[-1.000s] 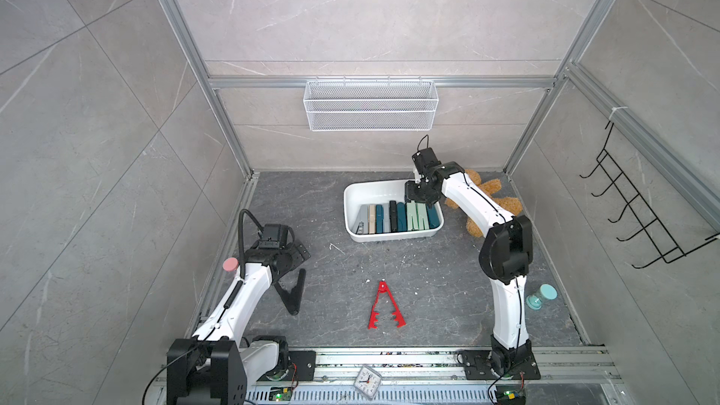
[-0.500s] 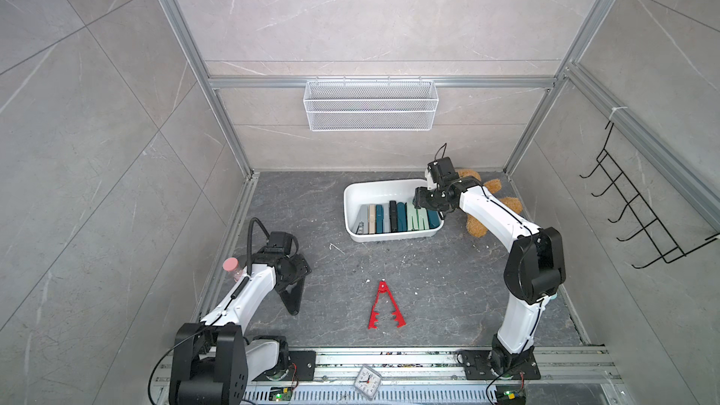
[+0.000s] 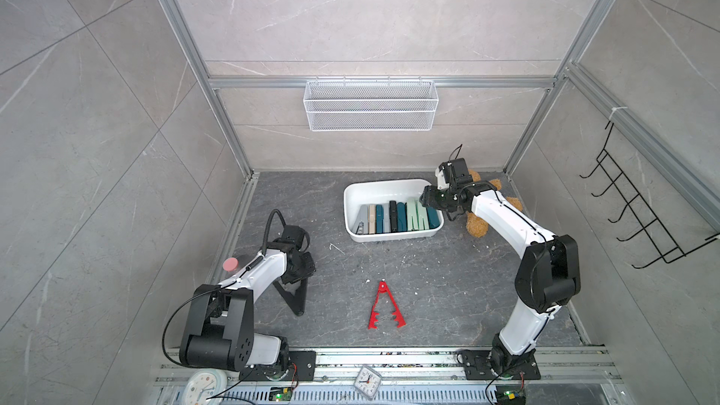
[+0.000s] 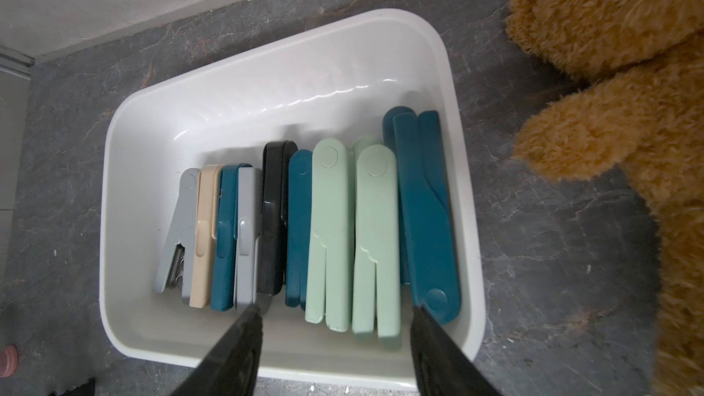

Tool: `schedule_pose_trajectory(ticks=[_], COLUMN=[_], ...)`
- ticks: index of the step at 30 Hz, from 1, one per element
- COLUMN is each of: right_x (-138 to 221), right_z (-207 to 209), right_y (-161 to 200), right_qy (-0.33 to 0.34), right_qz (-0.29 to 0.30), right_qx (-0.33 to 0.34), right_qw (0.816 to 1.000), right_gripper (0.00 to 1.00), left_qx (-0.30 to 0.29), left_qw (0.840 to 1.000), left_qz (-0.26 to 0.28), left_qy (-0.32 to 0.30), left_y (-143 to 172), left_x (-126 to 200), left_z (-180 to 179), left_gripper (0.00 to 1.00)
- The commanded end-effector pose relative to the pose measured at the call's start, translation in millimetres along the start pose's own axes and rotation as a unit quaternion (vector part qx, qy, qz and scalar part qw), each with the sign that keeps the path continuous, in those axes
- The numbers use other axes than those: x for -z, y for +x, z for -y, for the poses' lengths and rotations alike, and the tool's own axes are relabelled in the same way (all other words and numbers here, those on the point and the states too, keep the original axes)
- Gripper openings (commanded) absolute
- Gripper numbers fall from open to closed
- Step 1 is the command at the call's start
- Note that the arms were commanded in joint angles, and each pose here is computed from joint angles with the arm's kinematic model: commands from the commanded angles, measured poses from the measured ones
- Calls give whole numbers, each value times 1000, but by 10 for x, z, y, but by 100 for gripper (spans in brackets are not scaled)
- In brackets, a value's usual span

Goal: Put the pruning pliers into the storage box
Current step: Pick up the pruning pliers from the center of the board.

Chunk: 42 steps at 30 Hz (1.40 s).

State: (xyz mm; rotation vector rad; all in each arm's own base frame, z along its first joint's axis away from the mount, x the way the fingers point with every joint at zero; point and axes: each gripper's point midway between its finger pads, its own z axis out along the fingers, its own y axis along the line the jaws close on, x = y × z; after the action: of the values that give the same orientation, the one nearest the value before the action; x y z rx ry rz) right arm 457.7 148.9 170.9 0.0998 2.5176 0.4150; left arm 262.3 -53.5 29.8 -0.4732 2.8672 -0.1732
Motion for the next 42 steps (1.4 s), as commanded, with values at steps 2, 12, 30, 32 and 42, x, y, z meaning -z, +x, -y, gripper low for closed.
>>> schedule_pose_trajectory(ticks=[2, 12, 30, 32, 42], right_x=[137, 193, 234, 222, 146], right_z=[31, 229, 442, 452, 410], right_y=[-40, 39, 155, 167, 238], right_qy=[-13, -10, 2, 3, -17], right_qz=[17, 19, 17, 15, 2], right_qx=[-16, -38, -56, -58, -56], right_qw=[1000, 999, 998, 998, 998], right_gripper=[63, 63, 63, 63, 63], left_qx=[-20, -50, -107, -109, -107], left_qw=[1000, 999, 990, 990, 986], left_qz=[0, 20, 72, 75, 95], left_qy=[-1, 3, 53, 57, 90], left_y=[-73, -270, -663, -669, -769], left_x=[-15, -9, 388, 421, 565], left_z=[92, 330, 953, 966, 1114], left_gripper=[26, 15, 5, 5, 3])
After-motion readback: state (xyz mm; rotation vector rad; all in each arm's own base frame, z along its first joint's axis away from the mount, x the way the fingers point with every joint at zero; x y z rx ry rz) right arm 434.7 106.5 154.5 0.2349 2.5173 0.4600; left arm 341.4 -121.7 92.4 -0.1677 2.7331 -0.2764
